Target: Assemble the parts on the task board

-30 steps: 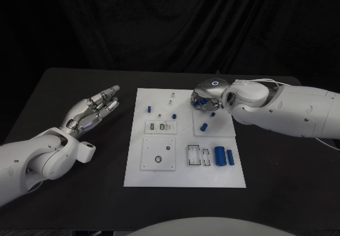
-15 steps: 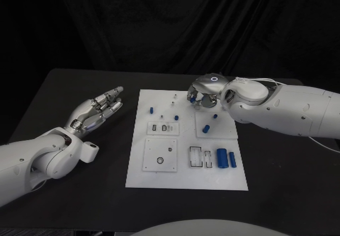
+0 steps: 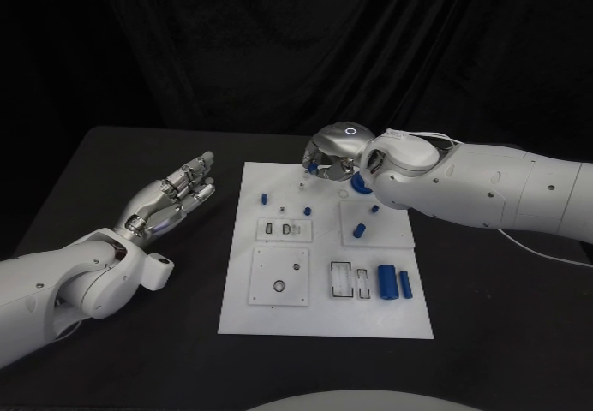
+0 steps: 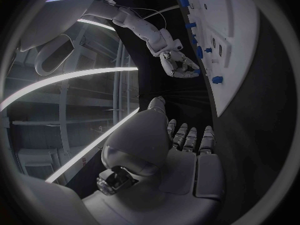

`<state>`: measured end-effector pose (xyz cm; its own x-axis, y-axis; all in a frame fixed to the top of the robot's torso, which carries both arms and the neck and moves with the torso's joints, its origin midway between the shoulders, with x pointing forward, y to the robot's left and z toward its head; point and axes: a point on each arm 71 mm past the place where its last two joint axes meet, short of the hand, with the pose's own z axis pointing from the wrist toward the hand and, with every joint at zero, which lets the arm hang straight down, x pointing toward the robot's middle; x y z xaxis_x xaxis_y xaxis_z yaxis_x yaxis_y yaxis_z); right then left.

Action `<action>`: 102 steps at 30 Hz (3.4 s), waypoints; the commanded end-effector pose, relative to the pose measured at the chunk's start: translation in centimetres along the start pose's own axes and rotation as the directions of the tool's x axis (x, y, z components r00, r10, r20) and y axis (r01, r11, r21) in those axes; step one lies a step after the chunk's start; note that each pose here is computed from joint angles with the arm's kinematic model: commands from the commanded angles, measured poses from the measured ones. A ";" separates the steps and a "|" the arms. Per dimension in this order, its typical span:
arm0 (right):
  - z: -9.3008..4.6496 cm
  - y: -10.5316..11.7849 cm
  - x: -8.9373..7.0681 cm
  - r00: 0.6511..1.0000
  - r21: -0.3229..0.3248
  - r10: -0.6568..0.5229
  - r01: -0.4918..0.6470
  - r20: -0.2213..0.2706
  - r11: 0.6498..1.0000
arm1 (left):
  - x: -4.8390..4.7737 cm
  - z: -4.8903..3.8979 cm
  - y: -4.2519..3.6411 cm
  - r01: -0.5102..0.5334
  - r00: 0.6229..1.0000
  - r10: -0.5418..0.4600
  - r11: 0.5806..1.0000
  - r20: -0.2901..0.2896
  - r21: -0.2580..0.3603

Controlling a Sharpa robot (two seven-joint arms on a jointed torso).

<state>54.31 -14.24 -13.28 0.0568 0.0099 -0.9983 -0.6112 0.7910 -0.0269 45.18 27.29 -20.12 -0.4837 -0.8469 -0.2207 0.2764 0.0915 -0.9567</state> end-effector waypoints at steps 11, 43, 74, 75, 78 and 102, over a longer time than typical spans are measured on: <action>1.4 0.0 0.0 1.000 0.029 0.003 -0.002 -0.031 1.000 | 0.39 0.39 -1.20 0.013 1.000 -0.009 0.986 -0.022 0.168; 2.6 0.0 1.1 0.996 0.048 -0.007 0.011 -0.085 0.999 | 0.56 0.57 -1.13 0.018 1.000 -0.013 0.986 -0.028 0.164; 2.1 0.1 1.7 0.993 0.039 0.001 0.004 -0.114 0.999 | 0.48 0.66 -0.96 0.025 0.999 -0.020 0.988 -0.038 0.153; 2.1 0.1 1.7 0.993 0.039 0.001 0.003 -0.115 0.999 | 0.48 0.66 -0.95 0.025 0.999 -0.020 0.988 -0.038 0.153; 2.2 0.1 1.7 0.993 0.038 0.001 0.003 -0.115 0.999 | 0.47 0.66 -0.93 0.026 0.999 -0.020 0.988 -0.039 0.151; 2.7 0.4 2.0 0.987 0.050 -0.003 0.011 -0.163 0.999 | 0.41 0.75 -0.75 0.083 0.996 -0.081 0.989 -0.022 0.124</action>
<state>56.26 -12.20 -14.74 -0.0414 -0.0666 -0.9969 -0.5845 0.8109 -0.0299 45.62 26.63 -20.34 -0.5157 -0.8350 -0.1919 0.2583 0.0620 -0.9641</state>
